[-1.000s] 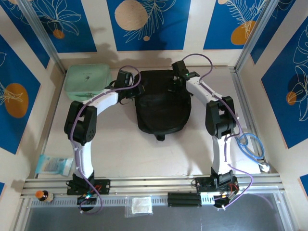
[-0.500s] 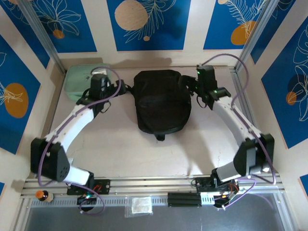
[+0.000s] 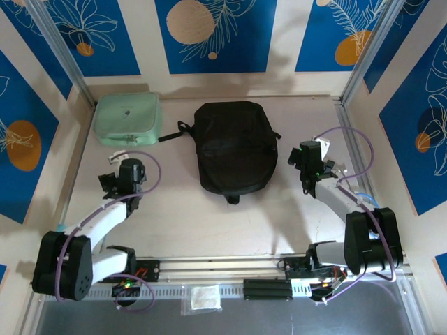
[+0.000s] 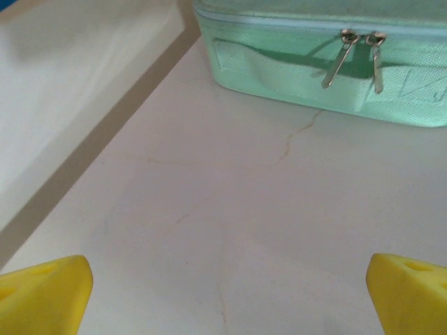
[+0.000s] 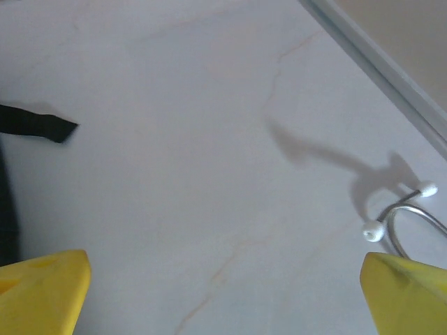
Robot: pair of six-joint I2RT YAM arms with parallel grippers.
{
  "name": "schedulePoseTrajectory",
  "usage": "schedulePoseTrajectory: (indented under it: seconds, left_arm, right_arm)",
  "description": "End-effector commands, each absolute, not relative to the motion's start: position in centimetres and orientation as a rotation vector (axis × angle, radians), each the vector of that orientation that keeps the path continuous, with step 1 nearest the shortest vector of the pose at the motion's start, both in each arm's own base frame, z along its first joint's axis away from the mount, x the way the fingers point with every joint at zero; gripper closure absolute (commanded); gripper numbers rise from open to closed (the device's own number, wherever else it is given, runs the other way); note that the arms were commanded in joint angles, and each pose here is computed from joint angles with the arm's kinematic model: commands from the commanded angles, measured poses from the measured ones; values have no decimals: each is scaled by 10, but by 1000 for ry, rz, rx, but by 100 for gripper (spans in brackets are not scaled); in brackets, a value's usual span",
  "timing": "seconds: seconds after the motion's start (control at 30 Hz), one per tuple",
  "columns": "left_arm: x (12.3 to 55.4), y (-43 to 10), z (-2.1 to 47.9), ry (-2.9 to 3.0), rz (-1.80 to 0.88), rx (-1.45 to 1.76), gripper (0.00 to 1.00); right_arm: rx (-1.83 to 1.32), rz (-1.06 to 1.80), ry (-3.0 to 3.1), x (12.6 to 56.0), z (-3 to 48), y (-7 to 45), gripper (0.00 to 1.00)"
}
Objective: Pack books, pencil case, and school supplies into a backpack
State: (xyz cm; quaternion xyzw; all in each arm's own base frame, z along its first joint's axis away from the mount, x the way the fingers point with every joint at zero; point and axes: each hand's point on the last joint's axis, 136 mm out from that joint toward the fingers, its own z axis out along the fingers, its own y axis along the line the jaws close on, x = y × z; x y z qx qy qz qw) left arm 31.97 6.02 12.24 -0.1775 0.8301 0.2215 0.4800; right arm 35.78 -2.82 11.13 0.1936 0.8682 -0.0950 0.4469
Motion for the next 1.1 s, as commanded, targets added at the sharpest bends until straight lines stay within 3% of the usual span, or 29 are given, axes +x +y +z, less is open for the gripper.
schedulePoseTrajectory:
  seconds: [0.0,0.33,1.07]
  left_arm:
    - [336,61,135,1937,517,-375,1]
    - [369,13,122,1872,238,-67,1]
    - [392,1,94,1882,159,-17,0]
  right_arm:
    - [403,-201,2013,374,127,-24,1]
    - [29,-10,1853,379,125,22,0]
    - [139,41,1925,395,94,1,1]
